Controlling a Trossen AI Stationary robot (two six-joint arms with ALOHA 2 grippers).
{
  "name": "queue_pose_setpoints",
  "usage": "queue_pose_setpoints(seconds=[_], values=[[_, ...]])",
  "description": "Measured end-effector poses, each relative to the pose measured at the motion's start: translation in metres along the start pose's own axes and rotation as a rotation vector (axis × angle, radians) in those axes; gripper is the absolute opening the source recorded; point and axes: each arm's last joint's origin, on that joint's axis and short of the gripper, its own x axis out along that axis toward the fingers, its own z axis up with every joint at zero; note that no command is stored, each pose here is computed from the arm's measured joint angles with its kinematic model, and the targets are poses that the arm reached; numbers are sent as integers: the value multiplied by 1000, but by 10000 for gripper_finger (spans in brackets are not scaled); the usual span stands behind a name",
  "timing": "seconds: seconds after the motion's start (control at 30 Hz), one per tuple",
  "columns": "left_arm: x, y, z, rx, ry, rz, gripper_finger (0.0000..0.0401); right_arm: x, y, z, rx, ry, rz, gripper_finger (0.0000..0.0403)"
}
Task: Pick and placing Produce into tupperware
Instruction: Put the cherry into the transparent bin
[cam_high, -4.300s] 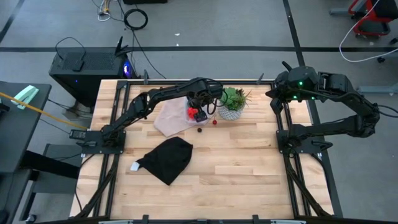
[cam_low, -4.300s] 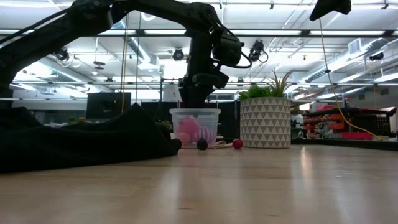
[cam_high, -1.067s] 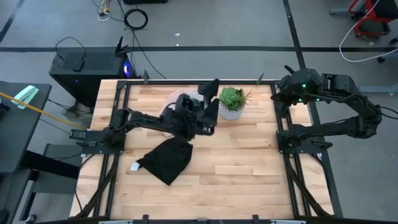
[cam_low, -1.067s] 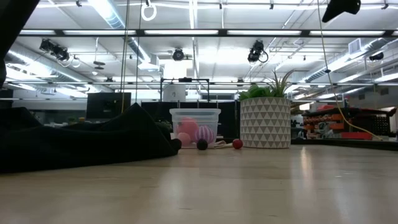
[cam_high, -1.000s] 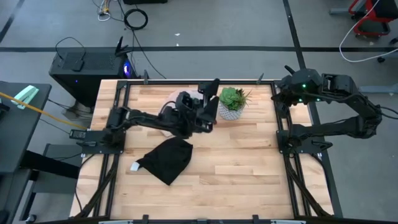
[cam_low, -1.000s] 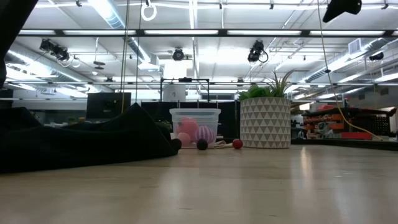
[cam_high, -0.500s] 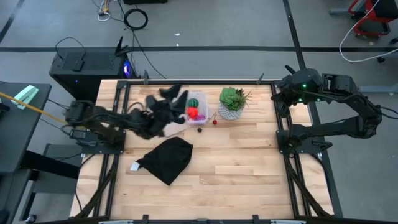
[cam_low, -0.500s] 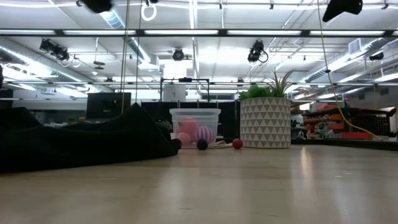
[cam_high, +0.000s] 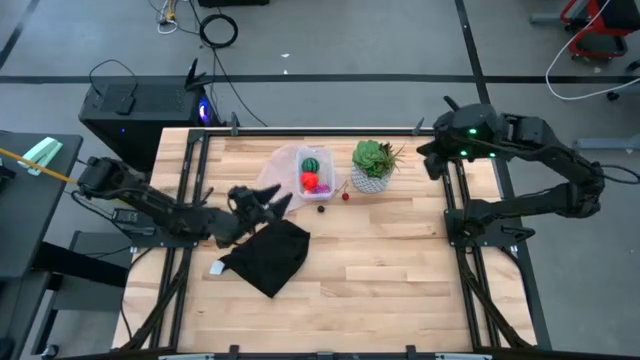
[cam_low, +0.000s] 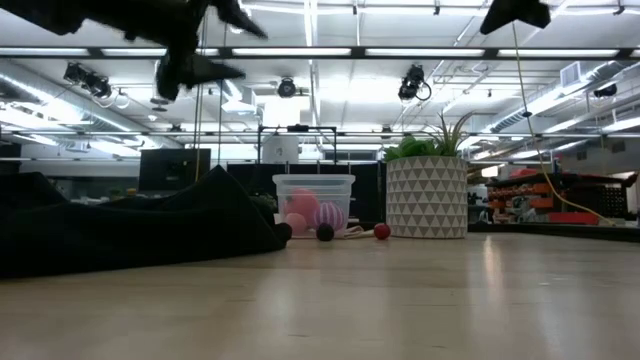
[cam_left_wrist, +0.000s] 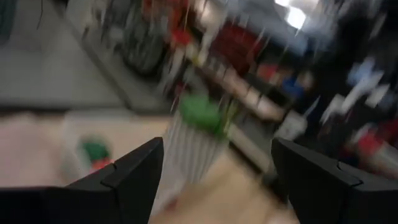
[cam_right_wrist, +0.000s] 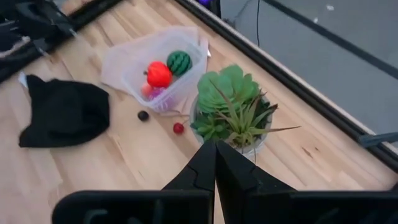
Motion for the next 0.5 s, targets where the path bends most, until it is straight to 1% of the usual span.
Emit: queue_pose_setpoints(seconds=[0.17, 0.23, 0.3, 0.37, 0.43, 0.5], values=[[-5, 7, -18, -16, 232, -10, 302, 23, 6, 8, 8, 72, -31, 16], [-3, 5, -19, 7, 311, -7, 302, 32, 8, 10, 4, 94, -53, 16], [1, 0, -15, 40, 386, 2, 302, 39, 9, 12, 0, 107, -76, 16], [7, -4, -8, 115, 476, 32, 302, 44, 11, 14, 0, 123, -84, 16], [11, -8, 1, 225, 559, 69, 302, 48, 11, 14, 15, 134, -86, 16], [15, -12, 11, 327, 603, 101, 302, 50, 16, 14, 19, 141, -59, 16]])
